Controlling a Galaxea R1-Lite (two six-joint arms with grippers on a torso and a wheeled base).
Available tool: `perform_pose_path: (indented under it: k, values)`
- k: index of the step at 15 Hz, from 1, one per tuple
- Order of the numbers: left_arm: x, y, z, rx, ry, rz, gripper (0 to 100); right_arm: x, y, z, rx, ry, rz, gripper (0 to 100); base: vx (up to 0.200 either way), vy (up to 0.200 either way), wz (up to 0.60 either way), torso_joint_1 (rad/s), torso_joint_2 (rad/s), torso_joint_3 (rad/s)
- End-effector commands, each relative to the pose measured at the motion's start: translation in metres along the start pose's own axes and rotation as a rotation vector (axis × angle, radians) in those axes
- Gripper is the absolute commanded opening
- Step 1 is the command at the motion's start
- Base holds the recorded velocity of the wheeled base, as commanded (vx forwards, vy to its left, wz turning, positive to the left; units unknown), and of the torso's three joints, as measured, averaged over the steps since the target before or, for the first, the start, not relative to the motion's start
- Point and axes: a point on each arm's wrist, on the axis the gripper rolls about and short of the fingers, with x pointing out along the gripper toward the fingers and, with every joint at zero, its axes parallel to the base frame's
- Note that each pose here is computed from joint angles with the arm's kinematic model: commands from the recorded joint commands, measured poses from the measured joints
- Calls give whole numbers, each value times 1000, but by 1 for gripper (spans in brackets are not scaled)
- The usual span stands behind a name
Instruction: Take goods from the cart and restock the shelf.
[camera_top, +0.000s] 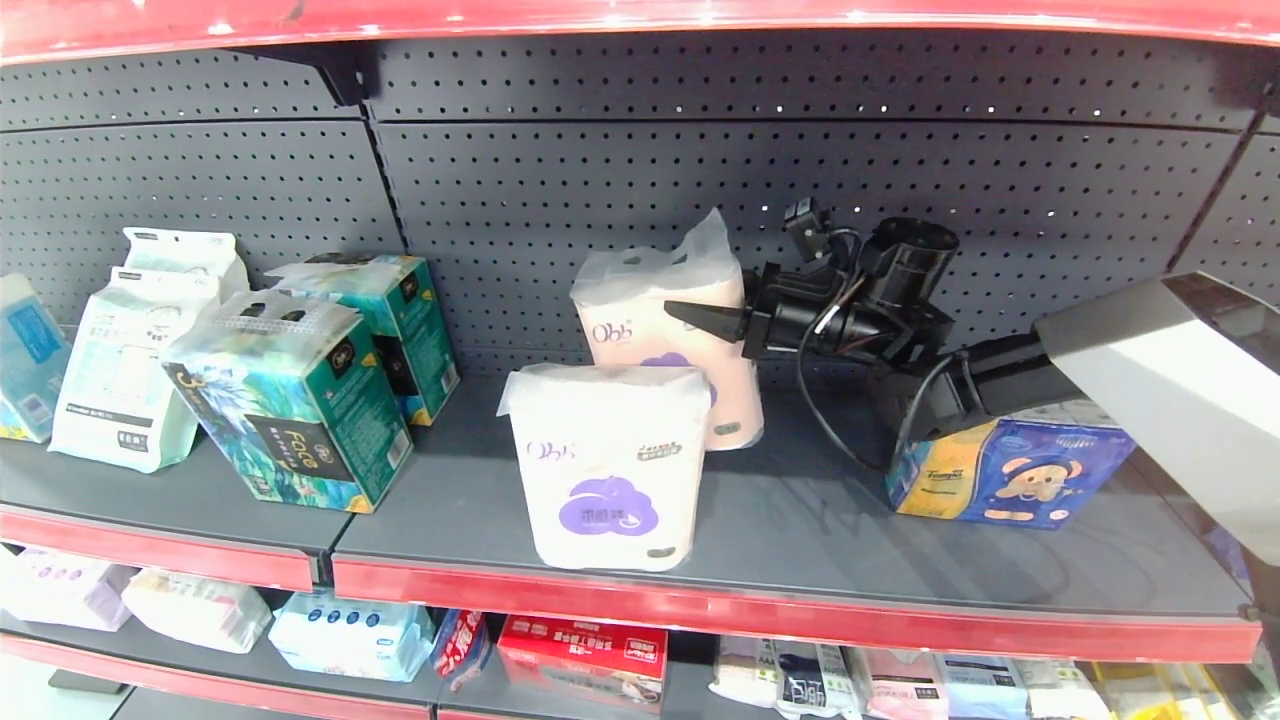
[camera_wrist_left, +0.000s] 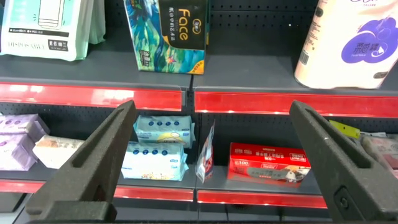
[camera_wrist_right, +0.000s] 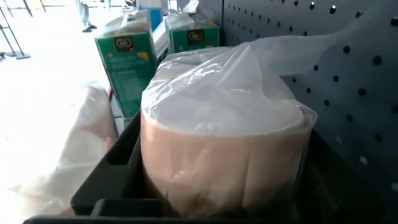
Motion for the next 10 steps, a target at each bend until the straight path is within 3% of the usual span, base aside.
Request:
perform_pose_path:
  k: [1, 10]
  values:
    - [0, 0, 0, 0, 1, 0, 100, 3, -3, -3, 11, -5, 3, 0, 0, 0, 0, 0, 0, 0]
    - [0, 0, 0, 0, 1, 0, 100, 12, -11, -27, 63, 11, 14, 0, 0, 0, 0, 0, 0, 0]
